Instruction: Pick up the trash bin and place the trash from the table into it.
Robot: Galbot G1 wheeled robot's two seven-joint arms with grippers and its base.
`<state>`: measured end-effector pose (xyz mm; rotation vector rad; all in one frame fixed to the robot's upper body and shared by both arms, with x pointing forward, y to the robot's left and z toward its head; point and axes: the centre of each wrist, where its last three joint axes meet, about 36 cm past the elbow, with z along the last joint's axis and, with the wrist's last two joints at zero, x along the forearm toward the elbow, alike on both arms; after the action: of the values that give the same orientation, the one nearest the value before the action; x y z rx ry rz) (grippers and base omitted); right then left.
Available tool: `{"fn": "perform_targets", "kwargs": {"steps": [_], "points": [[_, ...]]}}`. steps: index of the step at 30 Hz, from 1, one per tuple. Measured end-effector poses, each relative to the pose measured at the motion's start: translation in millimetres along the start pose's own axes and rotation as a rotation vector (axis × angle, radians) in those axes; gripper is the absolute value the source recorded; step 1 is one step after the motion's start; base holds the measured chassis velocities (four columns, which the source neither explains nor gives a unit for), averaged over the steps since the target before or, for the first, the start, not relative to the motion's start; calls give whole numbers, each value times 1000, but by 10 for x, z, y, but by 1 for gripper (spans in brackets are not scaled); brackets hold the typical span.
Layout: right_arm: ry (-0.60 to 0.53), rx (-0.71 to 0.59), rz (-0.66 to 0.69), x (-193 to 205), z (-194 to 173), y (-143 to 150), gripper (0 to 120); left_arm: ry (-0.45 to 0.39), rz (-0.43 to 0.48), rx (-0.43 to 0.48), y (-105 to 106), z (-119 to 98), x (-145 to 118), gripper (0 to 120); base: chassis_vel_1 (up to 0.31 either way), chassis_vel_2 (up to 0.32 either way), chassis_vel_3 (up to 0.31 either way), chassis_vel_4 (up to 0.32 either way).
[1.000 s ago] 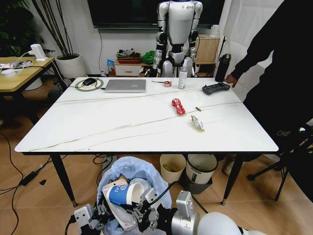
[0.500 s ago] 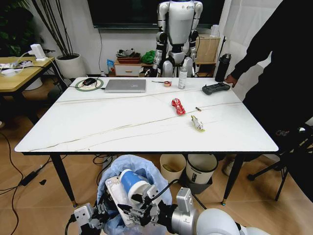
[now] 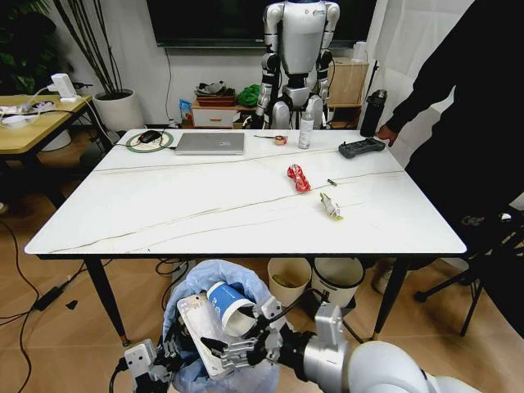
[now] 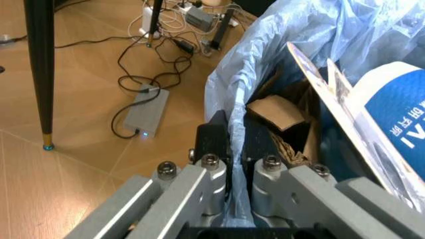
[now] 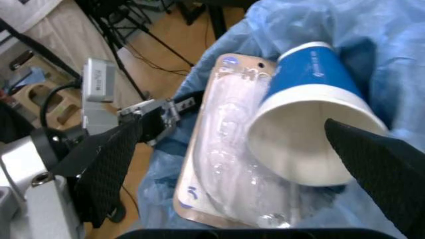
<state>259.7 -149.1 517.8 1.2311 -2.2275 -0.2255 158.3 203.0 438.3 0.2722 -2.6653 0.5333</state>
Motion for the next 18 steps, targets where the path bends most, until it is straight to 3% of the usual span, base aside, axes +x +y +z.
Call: {"fn": "perform_targets", "kwargs": {"steps": [7,11,13,18], "points": [[-24,59,147,114,-209,-107,100,-9,-1,3,11,-31,-19,0,0,0,0,0],[-99,113,350,189,-464,-357,100,-11,-1,7,12,-45,-18,0,0,0,0,0],[-115,119,381,196,-507,-424,100,-14,0,8,11,-56,-16,0,0,0,0,0],[-197,151,588,312,-787,-995,100,-23,4,10,18,-118,6,0,0,0,0,0]]}}
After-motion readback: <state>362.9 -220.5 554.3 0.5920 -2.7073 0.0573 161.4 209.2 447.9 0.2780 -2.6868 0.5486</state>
